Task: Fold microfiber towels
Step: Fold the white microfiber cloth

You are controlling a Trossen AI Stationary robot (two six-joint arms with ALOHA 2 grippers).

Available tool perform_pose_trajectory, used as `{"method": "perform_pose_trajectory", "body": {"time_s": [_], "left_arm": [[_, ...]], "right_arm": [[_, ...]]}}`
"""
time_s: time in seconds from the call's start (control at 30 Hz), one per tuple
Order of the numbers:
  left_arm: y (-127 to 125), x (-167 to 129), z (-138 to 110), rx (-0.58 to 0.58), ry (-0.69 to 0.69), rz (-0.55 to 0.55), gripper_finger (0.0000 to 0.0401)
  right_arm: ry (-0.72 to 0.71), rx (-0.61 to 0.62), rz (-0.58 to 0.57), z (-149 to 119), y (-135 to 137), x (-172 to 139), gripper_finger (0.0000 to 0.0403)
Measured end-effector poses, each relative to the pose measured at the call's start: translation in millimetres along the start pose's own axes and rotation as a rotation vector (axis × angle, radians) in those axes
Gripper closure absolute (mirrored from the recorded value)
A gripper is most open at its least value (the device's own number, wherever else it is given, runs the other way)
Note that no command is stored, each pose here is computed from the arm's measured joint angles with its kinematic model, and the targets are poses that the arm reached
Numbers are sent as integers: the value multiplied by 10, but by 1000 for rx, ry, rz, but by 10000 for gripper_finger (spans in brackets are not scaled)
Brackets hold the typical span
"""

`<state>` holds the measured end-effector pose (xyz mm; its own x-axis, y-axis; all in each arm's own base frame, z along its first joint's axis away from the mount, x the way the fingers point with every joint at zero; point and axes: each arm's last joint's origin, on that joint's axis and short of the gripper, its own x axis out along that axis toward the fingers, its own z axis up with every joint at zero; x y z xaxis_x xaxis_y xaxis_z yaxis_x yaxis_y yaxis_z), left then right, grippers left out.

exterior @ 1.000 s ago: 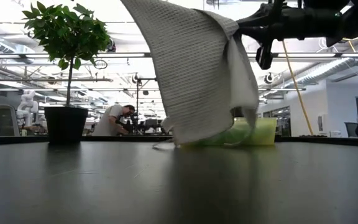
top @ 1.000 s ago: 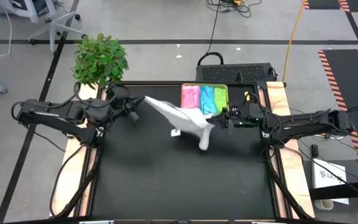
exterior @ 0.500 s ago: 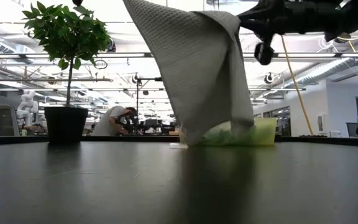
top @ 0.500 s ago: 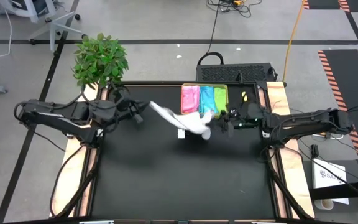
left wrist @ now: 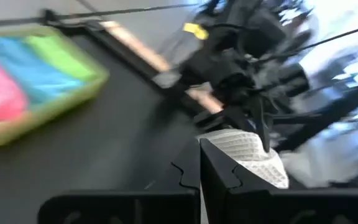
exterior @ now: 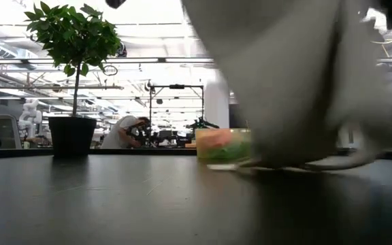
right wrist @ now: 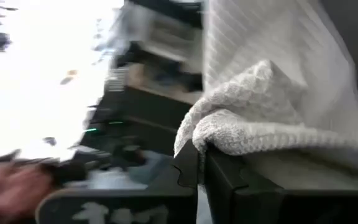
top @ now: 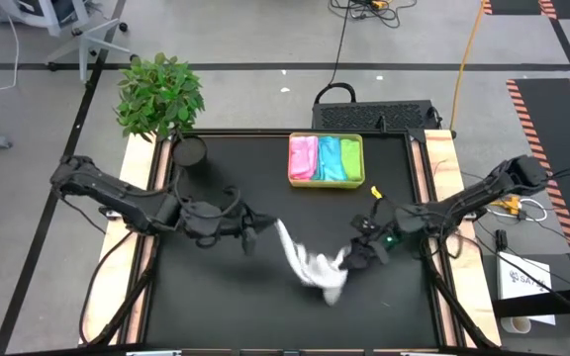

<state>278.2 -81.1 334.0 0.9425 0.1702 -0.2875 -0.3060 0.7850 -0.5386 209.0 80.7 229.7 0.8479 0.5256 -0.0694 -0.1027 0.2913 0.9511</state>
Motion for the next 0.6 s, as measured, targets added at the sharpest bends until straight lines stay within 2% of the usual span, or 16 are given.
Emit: {"method": "perform_pose_trajectory", "body": {"time_s": [0.13,0.23,0.33,0.47,0.53,0.6], "left_arm": [[-114,-8,50,-66,-46,-118,401],[-106,-31,62,-57,-43,-112,401],[-45,-13,24,-57,-14,-48,401],[102,154,-125,-63,74,87,401],[189,268,-210,-59,114,157,401],[283,375,-293,-50,154,229,401]], "right_arm": [[-31,-23,197,-8,207,-8,402],[-29,-40,187,-11,202,-7,402],[35,-22,-4,-68,11,11,402],[123,73,-353,-138,-330,-65,403],[132,99,-501,-141,-462,-134,403],[109,95,-601,-125,-545,-189,403]]}}
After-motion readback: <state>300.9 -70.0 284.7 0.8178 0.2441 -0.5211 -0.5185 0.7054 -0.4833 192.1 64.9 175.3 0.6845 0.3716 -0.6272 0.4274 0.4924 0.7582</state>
